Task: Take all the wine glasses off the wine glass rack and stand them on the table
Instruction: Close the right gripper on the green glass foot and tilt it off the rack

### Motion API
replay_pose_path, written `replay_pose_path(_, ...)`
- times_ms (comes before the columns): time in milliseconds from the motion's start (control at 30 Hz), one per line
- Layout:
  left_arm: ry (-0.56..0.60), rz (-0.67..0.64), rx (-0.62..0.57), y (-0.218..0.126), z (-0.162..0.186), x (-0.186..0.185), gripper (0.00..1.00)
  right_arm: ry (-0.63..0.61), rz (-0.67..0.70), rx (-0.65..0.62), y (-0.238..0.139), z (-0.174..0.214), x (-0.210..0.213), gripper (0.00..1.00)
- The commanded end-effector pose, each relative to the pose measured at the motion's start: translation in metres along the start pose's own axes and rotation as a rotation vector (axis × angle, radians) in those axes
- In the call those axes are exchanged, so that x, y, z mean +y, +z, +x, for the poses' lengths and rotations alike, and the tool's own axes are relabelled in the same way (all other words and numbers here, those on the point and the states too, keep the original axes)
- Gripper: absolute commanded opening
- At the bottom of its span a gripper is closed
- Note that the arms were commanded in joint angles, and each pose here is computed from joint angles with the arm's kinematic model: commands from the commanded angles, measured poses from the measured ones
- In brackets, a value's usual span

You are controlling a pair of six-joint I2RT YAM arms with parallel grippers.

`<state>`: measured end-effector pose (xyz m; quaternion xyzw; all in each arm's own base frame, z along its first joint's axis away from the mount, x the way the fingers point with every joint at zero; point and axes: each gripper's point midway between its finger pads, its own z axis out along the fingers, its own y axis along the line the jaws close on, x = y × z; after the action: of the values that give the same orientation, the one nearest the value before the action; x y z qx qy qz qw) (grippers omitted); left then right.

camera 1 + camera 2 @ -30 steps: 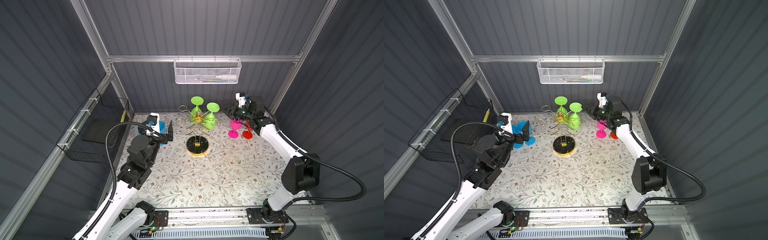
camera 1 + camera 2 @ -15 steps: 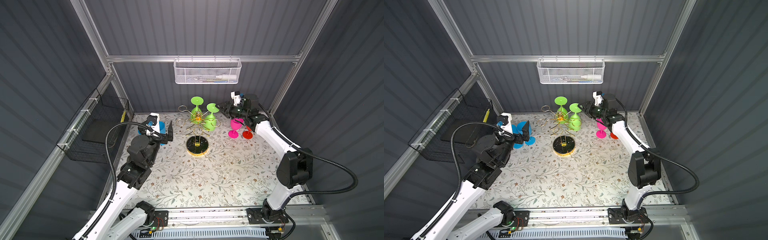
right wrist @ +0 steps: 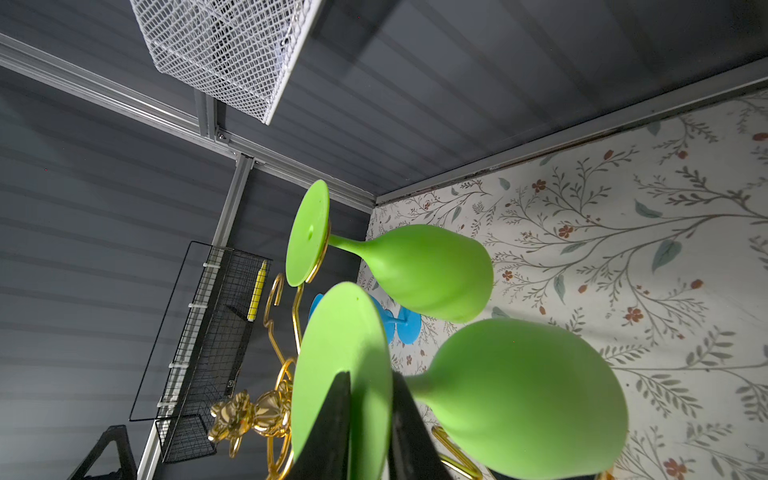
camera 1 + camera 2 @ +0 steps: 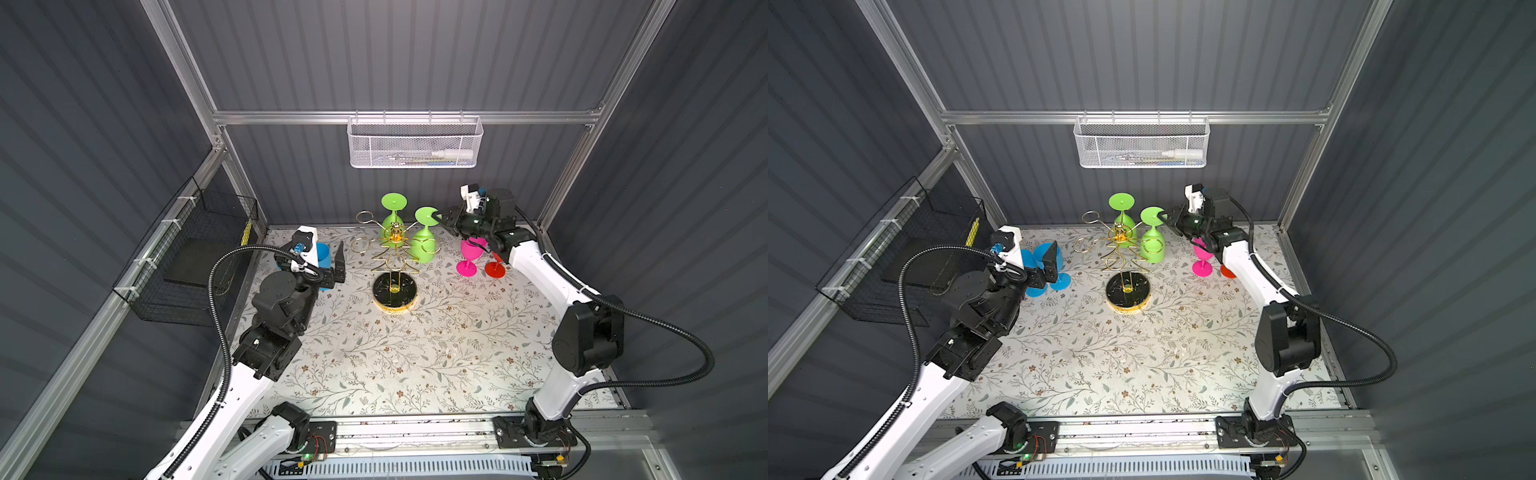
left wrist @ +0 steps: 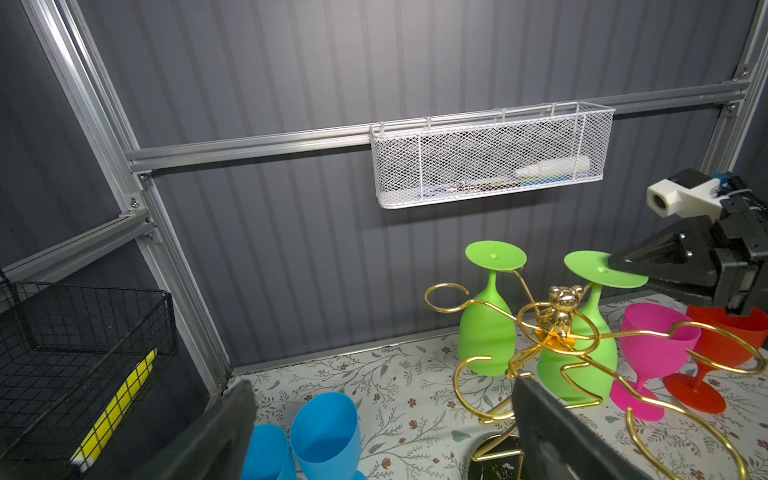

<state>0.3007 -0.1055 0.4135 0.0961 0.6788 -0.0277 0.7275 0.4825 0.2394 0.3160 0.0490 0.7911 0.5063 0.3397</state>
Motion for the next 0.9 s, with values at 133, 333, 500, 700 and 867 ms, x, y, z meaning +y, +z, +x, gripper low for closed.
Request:
replay_pose_path(133, 0.002, -0.022, -0.01, -0.005, -0.002, 0.006, 0.98, -0.054, -0.014, -0.043, -0.015, -0.012, 0.021, 0.15)
replay_pose_path(333, 0.006, -0.022, -0.011, -0.007, -0.002, 0.006, 0.98, -0.053, -0.006, -0.058, -0.021, -0.017, 0.019, 0.16)
replay_pose_path(500, 0.003, -0.023, -0.012, -0.007, -0.002, 0.007, 0.98, -0.057, -0.005, -0.067, -0.025, -0.019, 0.02, 0.14)
replay_pose_path(700, -0.001, -0.021, -0.014, -0.008, -0.003, 0.007, 0.98, -0.059, -0.016, -0.074, -0.029, -0.022, 0.025, 0.07)
replay_pose_path(867, -0.002, -0.021, -0.013, -0.008, -0.002, 0.007, 0.98, -0.044, -0.071, -0.065, -0.03, -0.021, 0.037, 0.02)
